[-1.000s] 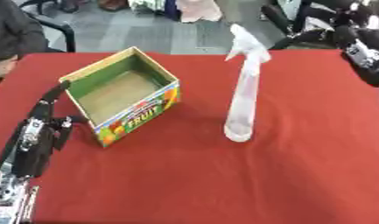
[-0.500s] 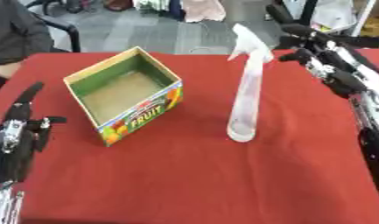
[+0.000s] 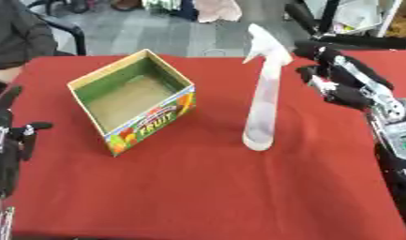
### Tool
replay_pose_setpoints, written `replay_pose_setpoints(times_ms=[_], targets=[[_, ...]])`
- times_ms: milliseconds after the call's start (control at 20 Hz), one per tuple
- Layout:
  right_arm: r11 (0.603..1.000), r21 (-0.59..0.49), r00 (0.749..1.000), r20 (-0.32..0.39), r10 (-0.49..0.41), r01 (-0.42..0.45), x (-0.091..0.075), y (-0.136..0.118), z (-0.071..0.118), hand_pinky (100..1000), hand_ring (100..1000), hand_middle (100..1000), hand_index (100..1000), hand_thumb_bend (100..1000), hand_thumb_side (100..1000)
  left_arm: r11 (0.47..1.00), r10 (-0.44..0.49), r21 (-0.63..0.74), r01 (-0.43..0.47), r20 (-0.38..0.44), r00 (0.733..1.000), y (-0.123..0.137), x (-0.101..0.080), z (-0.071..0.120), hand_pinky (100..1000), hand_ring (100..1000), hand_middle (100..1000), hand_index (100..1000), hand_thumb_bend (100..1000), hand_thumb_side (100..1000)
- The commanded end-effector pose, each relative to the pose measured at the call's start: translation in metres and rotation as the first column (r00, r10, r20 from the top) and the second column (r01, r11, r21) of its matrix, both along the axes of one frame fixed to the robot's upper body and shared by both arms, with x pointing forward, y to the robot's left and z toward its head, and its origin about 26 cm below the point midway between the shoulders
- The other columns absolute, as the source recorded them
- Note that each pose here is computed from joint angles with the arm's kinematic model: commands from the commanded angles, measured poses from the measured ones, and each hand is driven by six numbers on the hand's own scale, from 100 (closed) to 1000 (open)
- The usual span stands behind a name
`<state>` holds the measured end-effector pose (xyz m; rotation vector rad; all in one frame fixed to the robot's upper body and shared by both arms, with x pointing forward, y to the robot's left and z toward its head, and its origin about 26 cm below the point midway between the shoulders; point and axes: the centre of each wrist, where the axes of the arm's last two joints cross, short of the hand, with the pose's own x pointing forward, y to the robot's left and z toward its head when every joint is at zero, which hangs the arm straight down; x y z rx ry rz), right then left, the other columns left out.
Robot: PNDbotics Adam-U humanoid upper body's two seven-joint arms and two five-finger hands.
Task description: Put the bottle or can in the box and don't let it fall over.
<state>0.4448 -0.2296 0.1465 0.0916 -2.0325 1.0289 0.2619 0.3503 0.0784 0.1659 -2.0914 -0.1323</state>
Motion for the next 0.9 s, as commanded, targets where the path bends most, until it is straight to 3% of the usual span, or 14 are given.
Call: replay_pose_setpoints(times_ms=[50,900], targets=[[1.0,-0.017,0.999,0.04,-0.015,0.015,0.0025,0.0026,0.0093,880,1000,1000,998,100,496,1.0,0.012,0.022,-0.012,0.022,1.0,0.0034,-0.0008,0.0082,677,100,1000,969,104,849],[0.996,-0.046,0.996,0.056,-0.073,0.076,0.0112,0.0094,0.0088,898,1000,1000,1000,100,500,1.0,0.004,0.015,-0.004,0.018,1.0,0.0017,0.0,0.0073,677,100,1000,969,105,851]])
